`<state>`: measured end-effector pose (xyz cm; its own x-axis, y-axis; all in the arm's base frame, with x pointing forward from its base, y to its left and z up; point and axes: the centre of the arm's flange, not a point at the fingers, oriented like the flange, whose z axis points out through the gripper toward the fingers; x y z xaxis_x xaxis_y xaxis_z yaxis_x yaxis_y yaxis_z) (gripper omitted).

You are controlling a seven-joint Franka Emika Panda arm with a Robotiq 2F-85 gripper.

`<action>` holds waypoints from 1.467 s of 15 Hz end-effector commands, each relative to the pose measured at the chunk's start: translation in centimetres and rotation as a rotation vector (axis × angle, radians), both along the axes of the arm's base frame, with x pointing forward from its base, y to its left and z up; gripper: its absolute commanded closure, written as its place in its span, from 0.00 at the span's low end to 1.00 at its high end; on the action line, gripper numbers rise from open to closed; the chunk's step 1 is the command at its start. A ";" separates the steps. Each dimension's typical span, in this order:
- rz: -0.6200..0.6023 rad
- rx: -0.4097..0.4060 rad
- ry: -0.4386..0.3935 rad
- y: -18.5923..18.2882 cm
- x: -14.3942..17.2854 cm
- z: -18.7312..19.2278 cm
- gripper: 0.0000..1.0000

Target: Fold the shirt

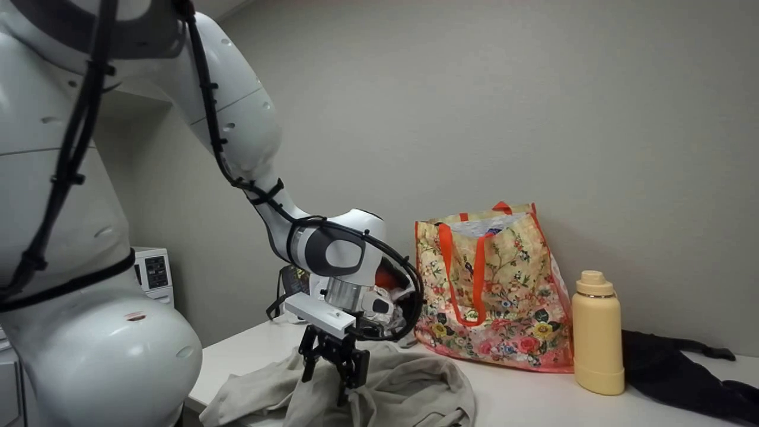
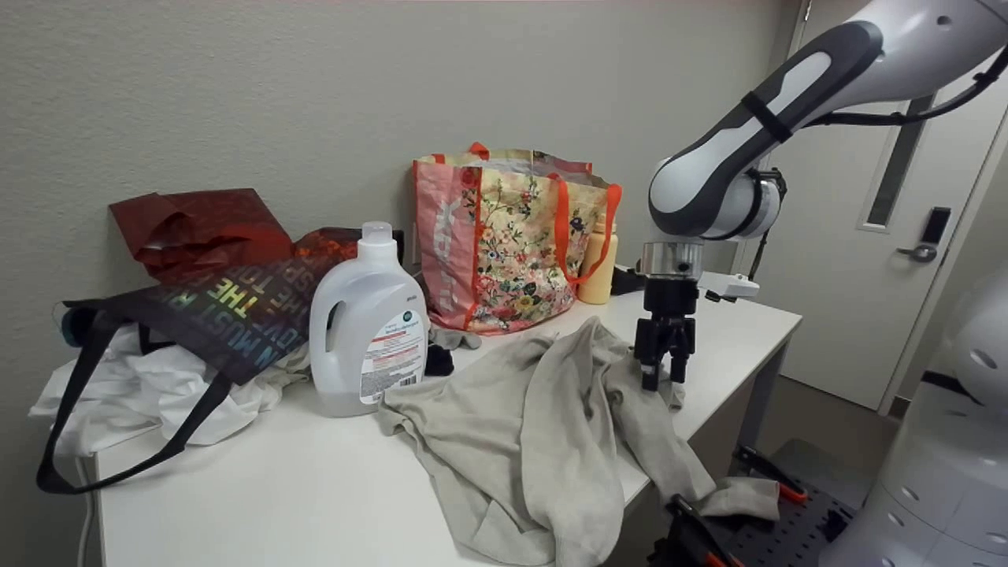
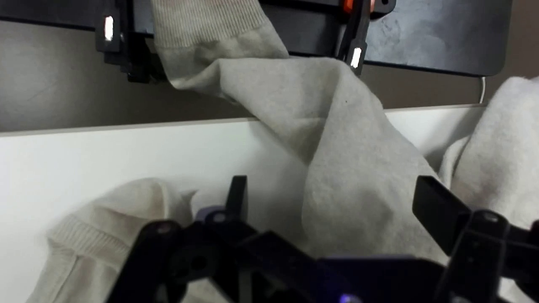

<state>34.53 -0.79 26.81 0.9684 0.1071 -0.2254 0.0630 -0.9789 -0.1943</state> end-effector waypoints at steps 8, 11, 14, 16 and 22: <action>-0.134 0.084 0.107 0.7 -5.1 -6.3 0.00; -0.173 0.116 0.096 0.4 -5.3 -7.2 0.00; -0.198 0.147 0.087 0.2 -5.2 -7.7 0.26; -0.210 0.180 0.078 0.2 -4.9 -7.2 0.35; -0.164 0.286 0.008 1.1 -2.9 -1.8 0.83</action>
<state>34.50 -0.49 21.03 0.9641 -0.0197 -0.2648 -0.1312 -0.9025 -0.4103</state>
